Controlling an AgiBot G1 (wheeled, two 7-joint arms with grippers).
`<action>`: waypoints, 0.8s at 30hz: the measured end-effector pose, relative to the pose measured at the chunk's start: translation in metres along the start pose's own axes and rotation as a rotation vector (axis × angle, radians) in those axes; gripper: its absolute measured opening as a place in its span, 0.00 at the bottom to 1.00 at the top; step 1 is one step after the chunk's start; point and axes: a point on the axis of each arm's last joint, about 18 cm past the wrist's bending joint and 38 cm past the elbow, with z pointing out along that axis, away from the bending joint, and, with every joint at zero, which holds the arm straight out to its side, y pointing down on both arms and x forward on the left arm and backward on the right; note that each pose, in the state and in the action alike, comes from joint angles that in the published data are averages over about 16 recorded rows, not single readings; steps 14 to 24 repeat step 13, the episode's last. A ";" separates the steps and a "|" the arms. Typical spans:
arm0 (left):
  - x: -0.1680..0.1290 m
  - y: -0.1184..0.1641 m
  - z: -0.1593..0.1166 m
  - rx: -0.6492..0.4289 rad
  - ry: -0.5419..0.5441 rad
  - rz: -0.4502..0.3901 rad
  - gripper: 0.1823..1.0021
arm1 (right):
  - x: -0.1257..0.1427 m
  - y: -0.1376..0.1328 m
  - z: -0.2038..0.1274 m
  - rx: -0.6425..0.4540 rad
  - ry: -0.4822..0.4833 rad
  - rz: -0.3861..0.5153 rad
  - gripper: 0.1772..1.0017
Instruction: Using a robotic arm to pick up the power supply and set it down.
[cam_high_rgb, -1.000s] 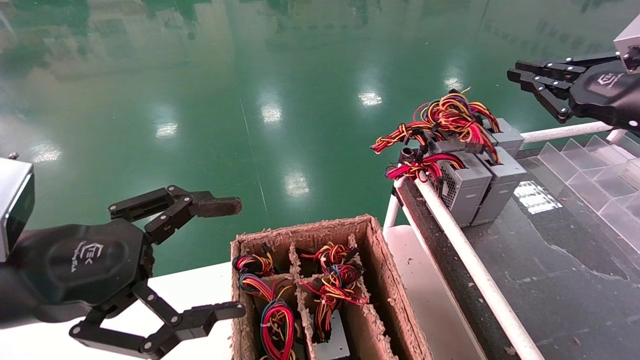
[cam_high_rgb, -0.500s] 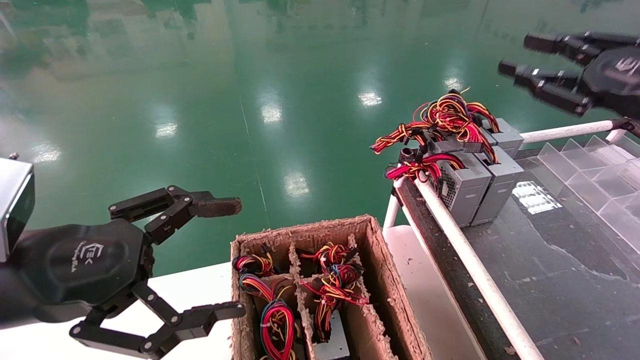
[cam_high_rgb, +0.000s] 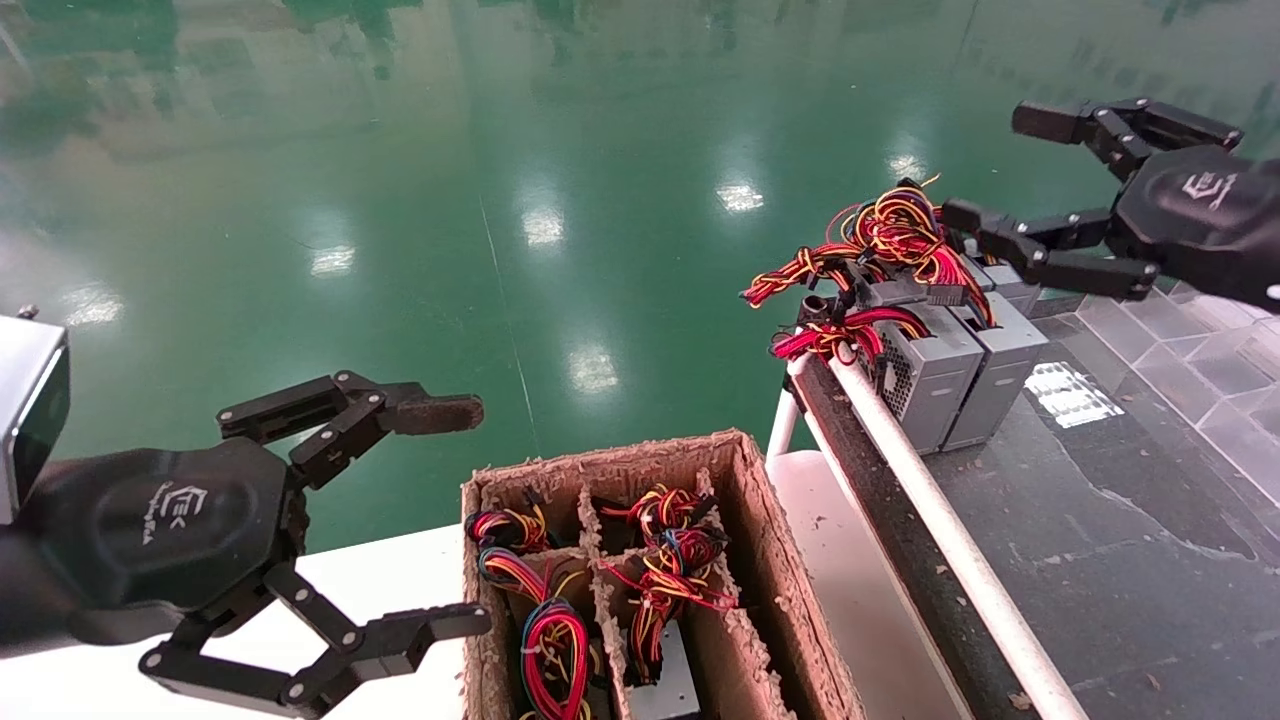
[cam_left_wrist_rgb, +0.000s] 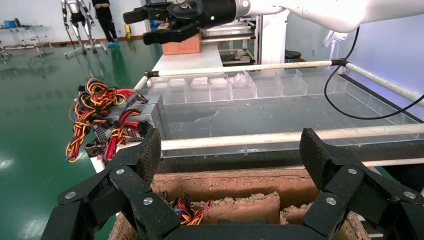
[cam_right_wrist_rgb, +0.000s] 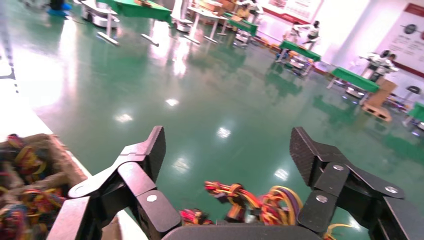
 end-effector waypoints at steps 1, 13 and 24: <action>0.000 0.000 0.000 0.000 0.000 0.000 1.00 | -0.003 0.000 0.000 0.003 -0.010 0.003 0.79; 0.000 0.000 0.000 0.000 0.000 0.000 1.00 | -0.035 -0.004 0.002 0.030 -0.107 0.034 0.94; 0.000 0.000 0.000 0.000 0.000 0.000 1.00 | -0.035 -0.004 0.002 0.030 -0.107 0.034 0.94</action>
